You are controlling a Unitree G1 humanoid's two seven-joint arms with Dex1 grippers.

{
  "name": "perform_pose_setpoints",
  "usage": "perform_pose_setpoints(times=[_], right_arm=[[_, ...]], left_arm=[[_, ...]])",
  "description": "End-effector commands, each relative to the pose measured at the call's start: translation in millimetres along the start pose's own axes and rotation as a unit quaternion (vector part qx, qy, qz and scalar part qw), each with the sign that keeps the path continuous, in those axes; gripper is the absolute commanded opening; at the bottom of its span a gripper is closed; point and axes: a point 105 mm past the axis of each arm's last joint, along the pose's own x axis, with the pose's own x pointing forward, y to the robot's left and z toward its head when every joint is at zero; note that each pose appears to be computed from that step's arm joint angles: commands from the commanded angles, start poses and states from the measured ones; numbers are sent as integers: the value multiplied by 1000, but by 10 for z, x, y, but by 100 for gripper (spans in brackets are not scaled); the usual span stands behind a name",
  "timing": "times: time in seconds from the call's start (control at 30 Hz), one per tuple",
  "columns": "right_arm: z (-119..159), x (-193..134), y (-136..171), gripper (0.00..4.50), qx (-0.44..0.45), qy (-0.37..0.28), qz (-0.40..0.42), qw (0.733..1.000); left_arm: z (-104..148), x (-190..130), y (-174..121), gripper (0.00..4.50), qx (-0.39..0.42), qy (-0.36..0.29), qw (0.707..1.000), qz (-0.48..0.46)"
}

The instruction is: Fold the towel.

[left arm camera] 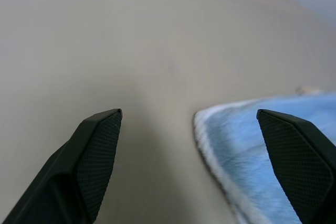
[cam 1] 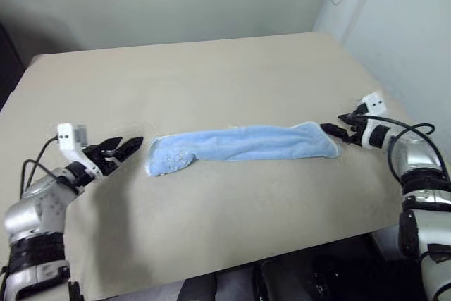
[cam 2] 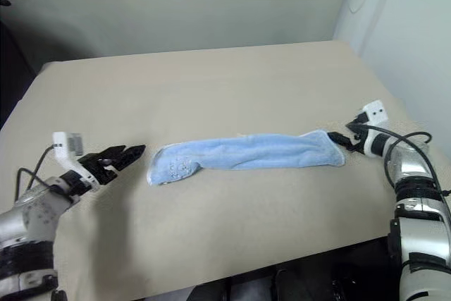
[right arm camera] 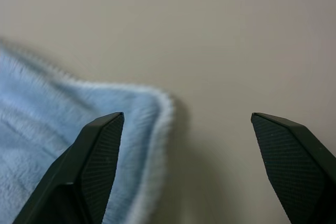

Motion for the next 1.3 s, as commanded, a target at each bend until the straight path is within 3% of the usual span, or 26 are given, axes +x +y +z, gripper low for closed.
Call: perform_pose_setpoints(times=[0.03, 0.27, 0.63, 0.67, 0.77, 1.1, 1.3], right_arm=[[126, -140, 3, 416, 17, -22, 27, 999], [-155, -243, 103, 416, 54, 36, 86, 994], [-470, -317, 170, 416, 81, 77, 107, 988], [-477, -322, 171, 419, 82, 78, 107, 988], [-485, -334, 179, 356, 85, 77, 110, 987], [-491, -326, 189, 8, 102, 71, 107, 986], [-471, -328, 96, 3, 101, 65, 83, 989]], left_arm=[[99, -169, -232, 450, 2, -7, 998, -60], [-182, -396, -452, 450, -14, 74, 990, -116], [-451, -209, -421, 450, -12, 136, 984, -115], [-462, -189, -400, 433, -10, 139, 984, -110], [-471, -118, -267, 356, -12, 134, 988, -79], [-403, -86, -242, 0, 3, 109, 991, -83], [-285, -136, -60, 0, 9, 77, 996, -41]])
